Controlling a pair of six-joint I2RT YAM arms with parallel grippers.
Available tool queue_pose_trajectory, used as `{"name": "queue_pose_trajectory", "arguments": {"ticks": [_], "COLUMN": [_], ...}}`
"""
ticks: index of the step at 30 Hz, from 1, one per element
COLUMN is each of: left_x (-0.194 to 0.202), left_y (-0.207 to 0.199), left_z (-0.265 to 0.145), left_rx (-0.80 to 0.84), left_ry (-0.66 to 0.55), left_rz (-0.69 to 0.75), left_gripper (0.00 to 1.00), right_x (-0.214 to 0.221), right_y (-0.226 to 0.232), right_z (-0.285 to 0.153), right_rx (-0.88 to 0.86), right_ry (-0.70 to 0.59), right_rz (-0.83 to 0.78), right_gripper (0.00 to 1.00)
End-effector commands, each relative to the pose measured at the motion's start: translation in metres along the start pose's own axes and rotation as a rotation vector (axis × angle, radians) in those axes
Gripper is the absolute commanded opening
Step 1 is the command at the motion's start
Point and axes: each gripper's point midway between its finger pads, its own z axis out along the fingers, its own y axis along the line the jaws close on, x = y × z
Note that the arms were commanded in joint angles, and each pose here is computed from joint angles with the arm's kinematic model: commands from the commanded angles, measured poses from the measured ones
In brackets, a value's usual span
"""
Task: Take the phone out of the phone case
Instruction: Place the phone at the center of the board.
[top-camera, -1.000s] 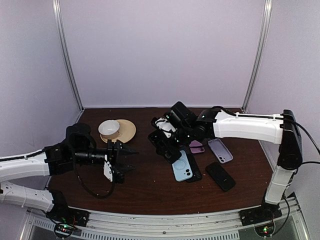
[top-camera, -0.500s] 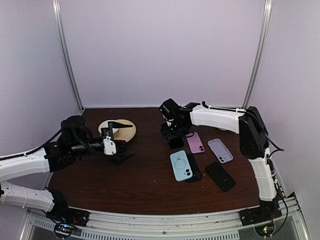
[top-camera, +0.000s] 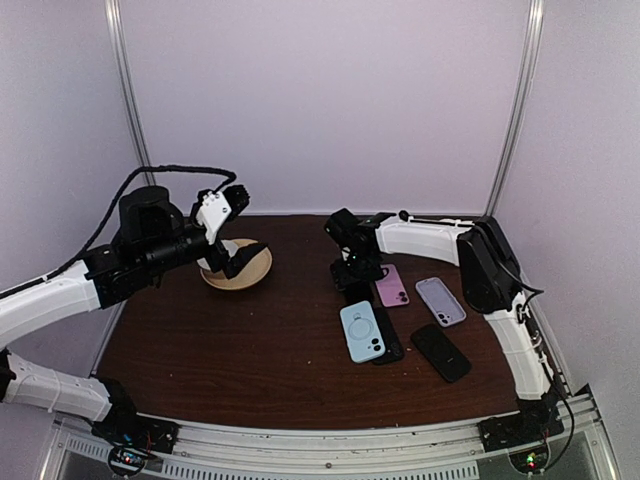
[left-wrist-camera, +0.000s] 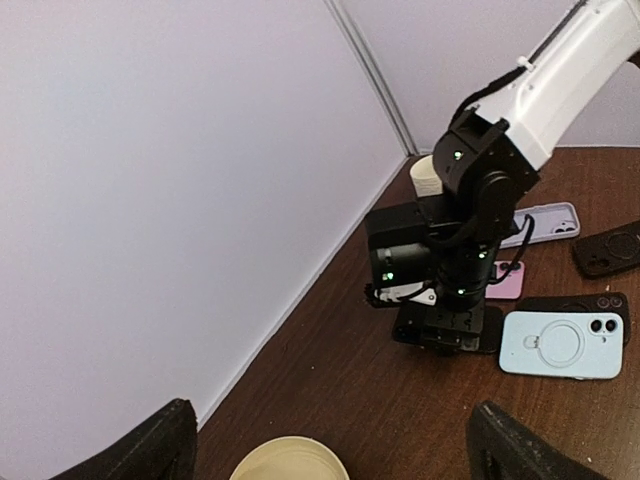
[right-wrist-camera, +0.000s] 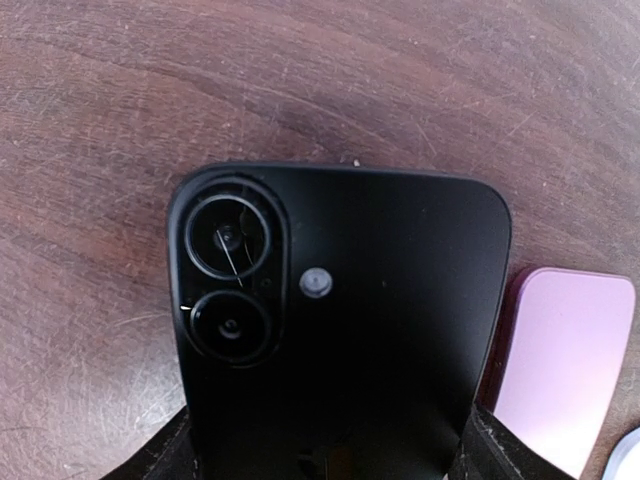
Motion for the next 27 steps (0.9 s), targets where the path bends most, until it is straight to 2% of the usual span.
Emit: {"name": "queue_pose_trajectory", "arguments": {"ticks": [1, 7, 16, 22, 27], "left_x": [0.007, 0.006, 0.006, 0.01, 0.009], "left_y": [0.014, 0.014, 0.012, 0.01, 0.012], "left_z": [-0.002, -0.003, -0.002, -0.004, -0.004], "left_rx": [-0.064, -0.065, -0.05, -0.04, -0.041], "left_ry": [0.044, 0.038, 0.044, 0.066, 0.078], "left_rz": [-0.109, -0.095, -0.08, -0.076, -0.08], "left_gripper": [0.97, 0.97, 0.98, 0.97, 0.98], "right_x": [-0.012, -0.008, -0.017, -0.022, -0.001], "right_y": [0.003, 0.003, 0.002, -0.004, -0.008], "right_z": [-0.002, 0.01, -0.003, -0.038, -0.072], "right_rx": [-0.018, -0.032, -0.037, -0.014, 0.052], "right_ry": [-0.022, 0.0, -0.019, -0.042, -0.044], "right_rz": [0.031, 0.034, 0.024, -0.018, -0.077], "right_gripper": [0.58, 0.71, 0.98, 1.0, 1.0]}}
